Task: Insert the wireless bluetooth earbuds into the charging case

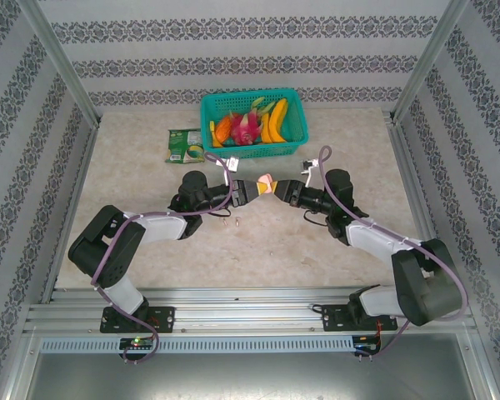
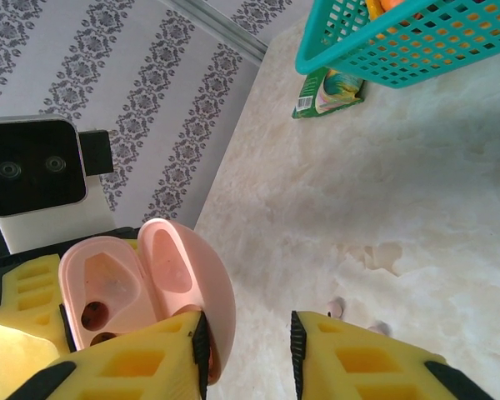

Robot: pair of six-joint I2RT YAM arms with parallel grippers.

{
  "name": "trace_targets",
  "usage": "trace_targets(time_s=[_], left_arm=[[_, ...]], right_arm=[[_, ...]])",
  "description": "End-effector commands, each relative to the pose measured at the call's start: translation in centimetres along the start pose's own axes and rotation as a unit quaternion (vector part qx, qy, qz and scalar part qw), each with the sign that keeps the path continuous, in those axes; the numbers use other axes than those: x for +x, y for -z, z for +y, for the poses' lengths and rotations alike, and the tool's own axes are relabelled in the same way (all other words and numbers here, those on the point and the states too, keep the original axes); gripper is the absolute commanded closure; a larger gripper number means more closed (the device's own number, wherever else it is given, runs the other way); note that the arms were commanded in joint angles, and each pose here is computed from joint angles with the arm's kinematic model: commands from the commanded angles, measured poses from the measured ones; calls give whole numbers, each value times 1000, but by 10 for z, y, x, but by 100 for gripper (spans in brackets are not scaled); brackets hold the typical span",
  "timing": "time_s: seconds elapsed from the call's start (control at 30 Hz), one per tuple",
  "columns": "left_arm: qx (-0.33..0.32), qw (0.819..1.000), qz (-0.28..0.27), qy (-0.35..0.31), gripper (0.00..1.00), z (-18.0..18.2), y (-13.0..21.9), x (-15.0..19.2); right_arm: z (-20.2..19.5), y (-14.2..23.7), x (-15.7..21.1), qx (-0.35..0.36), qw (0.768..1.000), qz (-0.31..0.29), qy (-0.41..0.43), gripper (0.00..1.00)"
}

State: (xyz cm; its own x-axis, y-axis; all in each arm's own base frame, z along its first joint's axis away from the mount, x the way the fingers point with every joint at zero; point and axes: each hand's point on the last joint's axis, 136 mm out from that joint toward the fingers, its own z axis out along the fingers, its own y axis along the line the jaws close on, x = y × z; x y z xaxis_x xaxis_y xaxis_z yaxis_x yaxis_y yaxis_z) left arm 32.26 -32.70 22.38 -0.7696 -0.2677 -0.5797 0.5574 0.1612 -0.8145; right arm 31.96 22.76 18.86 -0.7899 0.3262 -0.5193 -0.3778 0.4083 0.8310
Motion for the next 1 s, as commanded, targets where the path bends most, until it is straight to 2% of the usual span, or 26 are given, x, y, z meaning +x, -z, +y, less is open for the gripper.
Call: trace_targets(time_s=[0.0,0.17,0.37,0.53,0.63,0.77,0.97], left_arm=[[64,996,-10,-55,98,-43,1,-15],[62,997,-8,-52,98,-40,0,-12],[58,997,-8,-50,98,-37,0,-12],[55,997,-10,-48,97,-35,0,-12],[49,998,-12,-46,88,-33,0,-12],[36,998,-19,-42,67,-28,0,-13],[18,999,-29,-38,50,-20,2,-14]], right_arm=[[-1,-8,-3,7,1000,2,0,69],[7,-13,-5,-1,1000,4,3,74],[11,-13,-5,-2,1000,2,3,86],[10,-11,-5,3,1000,-2,-2,90],[11,-9,-6,7,1000,-9,-8,95],[15,-6,-7,15,1000,-20,-10,100],[17,-2,-10,30,999,-32,-11,100]])
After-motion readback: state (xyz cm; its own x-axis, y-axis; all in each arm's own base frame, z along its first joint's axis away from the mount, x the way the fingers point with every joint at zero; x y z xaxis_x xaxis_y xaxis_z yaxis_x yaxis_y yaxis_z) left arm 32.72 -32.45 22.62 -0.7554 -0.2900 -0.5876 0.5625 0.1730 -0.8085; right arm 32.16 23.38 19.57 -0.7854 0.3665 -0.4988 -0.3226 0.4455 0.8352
